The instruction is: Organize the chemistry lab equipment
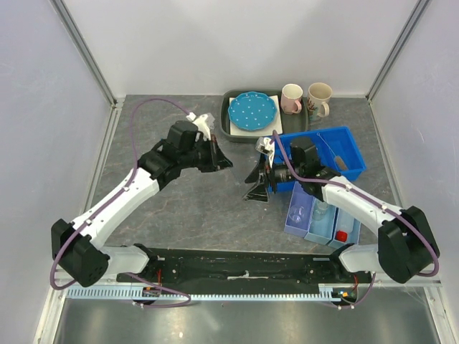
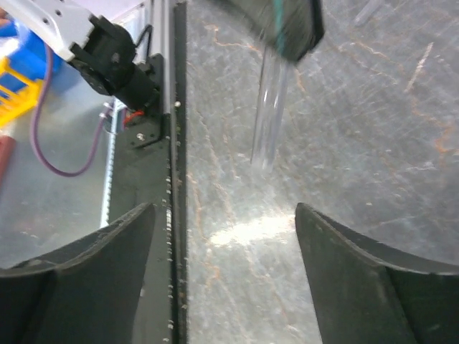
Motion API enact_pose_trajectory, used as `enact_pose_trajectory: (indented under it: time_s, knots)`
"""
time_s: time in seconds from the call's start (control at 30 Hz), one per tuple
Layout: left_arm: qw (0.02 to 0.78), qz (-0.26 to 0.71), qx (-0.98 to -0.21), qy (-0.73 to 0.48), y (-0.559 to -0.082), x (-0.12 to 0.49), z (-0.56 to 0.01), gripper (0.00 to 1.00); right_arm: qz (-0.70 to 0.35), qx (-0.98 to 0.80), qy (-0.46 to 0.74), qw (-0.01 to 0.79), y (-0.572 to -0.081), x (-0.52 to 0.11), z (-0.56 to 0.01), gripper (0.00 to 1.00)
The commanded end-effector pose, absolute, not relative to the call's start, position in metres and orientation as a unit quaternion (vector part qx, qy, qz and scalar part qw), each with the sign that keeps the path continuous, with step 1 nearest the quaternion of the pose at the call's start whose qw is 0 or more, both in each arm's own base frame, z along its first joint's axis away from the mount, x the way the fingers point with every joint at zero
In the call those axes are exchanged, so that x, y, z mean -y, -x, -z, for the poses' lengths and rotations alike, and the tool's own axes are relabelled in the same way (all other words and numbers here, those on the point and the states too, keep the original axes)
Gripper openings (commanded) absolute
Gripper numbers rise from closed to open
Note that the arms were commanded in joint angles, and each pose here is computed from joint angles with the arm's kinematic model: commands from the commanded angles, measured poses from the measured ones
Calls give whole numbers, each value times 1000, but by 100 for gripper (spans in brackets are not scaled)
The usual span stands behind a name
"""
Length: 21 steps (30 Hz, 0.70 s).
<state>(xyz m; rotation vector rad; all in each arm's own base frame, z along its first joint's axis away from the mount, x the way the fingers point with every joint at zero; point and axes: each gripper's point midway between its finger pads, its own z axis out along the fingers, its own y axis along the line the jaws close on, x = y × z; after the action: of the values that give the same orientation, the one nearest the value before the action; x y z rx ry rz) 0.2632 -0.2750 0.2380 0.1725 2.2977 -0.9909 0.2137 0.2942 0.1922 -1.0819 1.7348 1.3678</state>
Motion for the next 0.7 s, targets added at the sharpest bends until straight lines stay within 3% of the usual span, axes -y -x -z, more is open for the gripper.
enact_pose_trajectory:
  time_s: [0.0,0.27,0.67]
  knots:
    - [403,302,-864,-19,-308,219,-250,2,-487,-634,463,383,-228,-278,-210,91]
    - [511,174,-840,62,-421,134,-245,2,-475,-630,454,415,-238,-260,-220,98]
    - [550,77,-829,69,-543,117,-225,2,-461,-629,462,422,-240,-256,-221,98]
